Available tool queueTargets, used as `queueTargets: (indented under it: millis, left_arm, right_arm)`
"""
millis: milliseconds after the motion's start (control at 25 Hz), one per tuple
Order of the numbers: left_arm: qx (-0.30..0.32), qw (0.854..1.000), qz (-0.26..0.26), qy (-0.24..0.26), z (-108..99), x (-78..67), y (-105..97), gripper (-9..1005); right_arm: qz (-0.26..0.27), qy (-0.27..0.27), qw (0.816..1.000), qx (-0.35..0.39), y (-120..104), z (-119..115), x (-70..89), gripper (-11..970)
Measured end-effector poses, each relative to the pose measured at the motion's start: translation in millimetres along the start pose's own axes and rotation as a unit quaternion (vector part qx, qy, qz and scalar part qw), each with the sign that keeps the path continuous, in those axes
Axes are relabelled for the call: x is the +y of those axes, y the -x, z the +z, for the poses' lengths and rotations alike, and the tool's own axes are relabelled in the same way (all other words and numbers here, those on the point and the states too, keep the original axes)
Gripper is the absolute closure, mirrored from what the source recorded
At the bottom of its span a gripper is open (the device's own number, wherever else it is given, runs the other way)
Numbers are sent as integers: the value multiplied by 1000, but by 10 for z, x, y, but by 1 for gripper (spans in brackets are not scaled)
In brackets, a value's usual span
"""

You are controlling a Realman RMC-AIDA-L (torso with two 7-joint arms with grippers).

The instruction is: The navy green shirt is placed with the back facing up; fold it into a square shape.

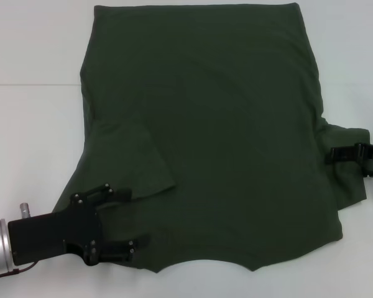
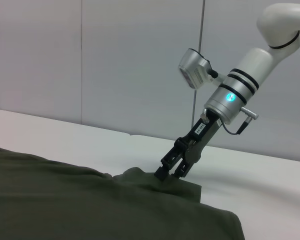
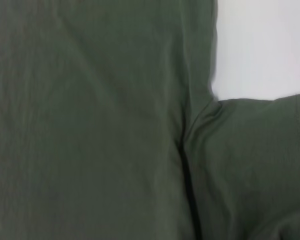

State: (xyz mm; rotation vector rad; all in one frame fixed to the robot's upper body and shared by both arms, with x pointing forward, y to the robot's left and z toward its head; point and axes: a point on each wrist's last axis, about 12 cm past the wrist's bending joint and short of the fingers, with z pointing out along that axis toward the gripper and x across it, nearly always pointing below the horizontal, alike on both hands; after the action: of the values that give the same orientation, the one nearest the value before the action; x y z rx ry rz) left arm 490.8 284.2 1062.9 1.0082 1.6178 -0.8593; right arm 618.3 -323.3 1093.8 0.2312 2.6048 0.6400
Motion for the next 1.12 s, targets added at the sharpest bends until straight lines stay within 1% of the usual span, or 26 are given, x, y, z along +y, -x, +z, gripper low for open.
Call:
queueTargets:
  millis: [80,240,400,520,720,920,1120]
  left_arm:
    - [0,1000,0,0,-1,1,0,59]
    - [-1,1000,0,1,-2,3,2,59]
    - [-3,1000,0,2,1,9,12,59]
    - [-7,1000,-1,5,-11,11,19,59]
    - [-8,1000,-1,6,-10,13,19,58]
    - [-7,1000,0,8,-7,20,21,58]
    - [-7,1000,0,8,-7,22,22,58]
  right_arm:
    - [0,0,1000,-1,4,0,2,34]
    - [-3,-1,1000,-3,16,-10,3,66]
    - [-26,-10,1000,5,10,4,29,97]
    - [-33,-15,999,6,12,20,45,121]
    - [-34,-15,999,4,24,22,57,335]
    - [-34,-16,999,3,30,17,54,588]
    - [-34,-17,999,3,29,15,48,786]
